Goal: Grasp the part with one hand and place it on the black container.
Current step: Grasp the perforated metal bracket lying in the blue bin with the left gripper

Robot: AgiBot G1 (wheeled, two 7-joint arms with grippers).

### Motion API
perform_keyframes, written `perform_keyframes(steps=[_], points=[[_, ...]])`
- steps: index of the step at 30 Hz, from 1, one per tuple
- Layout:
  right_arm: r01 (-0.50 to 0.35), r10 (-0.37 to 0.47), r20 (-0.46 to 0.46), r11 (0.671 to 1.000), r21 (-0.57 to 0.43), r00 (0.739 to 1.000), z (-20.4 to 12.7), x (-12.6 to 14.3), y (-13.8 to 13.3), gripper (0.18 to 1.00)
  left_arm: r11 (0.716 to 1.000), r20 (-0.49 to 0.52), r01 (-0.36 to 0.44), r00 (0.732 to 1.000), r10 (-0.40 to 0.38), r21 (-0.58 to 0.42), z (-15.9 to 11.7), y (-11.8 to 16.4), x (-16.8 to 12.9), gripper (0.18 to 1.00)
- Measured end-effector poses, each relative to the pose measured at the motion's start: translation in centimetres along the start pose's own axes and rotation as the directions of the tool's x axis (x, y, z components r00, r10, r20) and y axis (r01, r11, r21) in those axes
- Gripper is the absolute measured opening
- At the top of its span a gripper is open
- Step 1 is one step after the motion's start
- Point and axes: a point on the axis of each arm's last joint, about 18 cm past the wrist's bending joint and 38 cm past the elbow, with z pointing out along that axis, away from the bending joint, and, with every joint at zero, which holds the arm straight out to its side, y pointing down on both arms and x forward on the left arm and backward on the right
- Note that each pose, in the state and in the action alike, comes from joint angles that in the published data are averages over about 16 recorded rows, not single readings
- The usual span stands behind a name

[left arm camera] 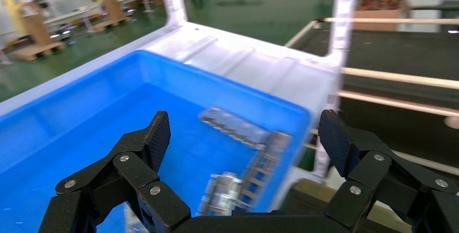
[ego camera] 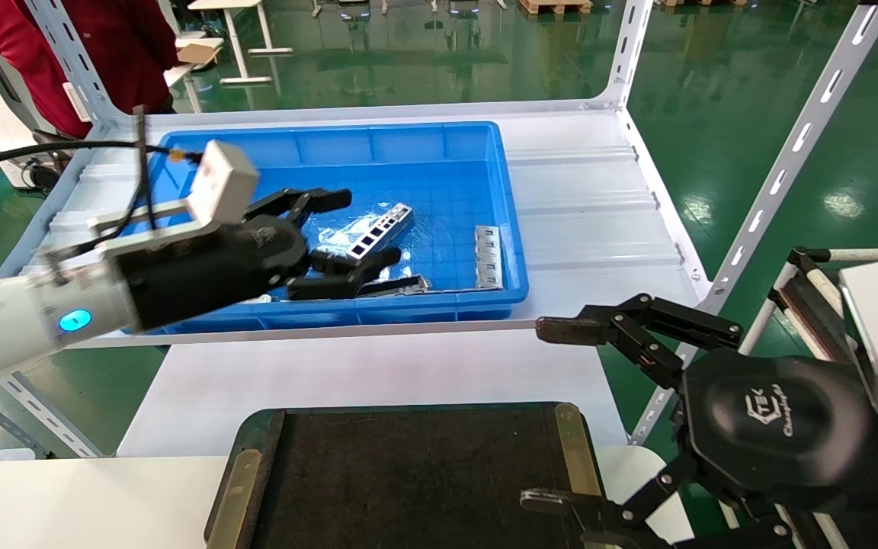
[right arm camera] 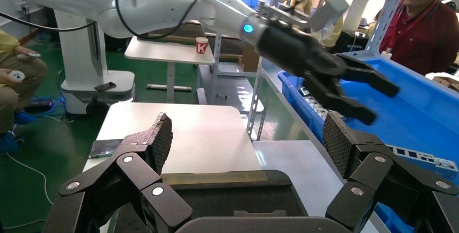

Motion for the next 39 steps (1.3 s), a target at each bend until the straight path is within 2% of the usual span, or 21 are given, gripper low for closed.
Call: perform_keyframes(steps=[9, 19, 28, 39], points=[[0.000, 0.000, 0.000, 1.000, 0.000, 1.000, 0.0, 0.0, 0.0, 1.001, 0.998, 0.133, 0.034, 0.991, -0.026, -0.058, 4.9, 1.8, -3.1, 1.001], [0.000, 0.000, 0.000, 1.000, 0.000, 1.000, 0.0, 0.0, 0.0, 1.001, 0.988, 0.247, 0.083, 0.968, -0.049, -0.127, 8.7, 4.1, -4.5, 1.001], [0.000, 0.000, 0.000, 1.000, 0.000, 1.000, 0.0, 0.0, 0.0, 1.001, 0.979, 0.316, 0.113, 0.947, -0.055, -0.169, 10.3, 5.4, -4.7, 1.001], [0.000, 0.000, 0.000, 1.000, 0.000, 1.000, 0.0, 0.0, 0.0, 0.993, 0.972, 0.349, 0.138, 0.935, -0.064, -0.192, 10.7, 6.2, -4.8, 0.994]])
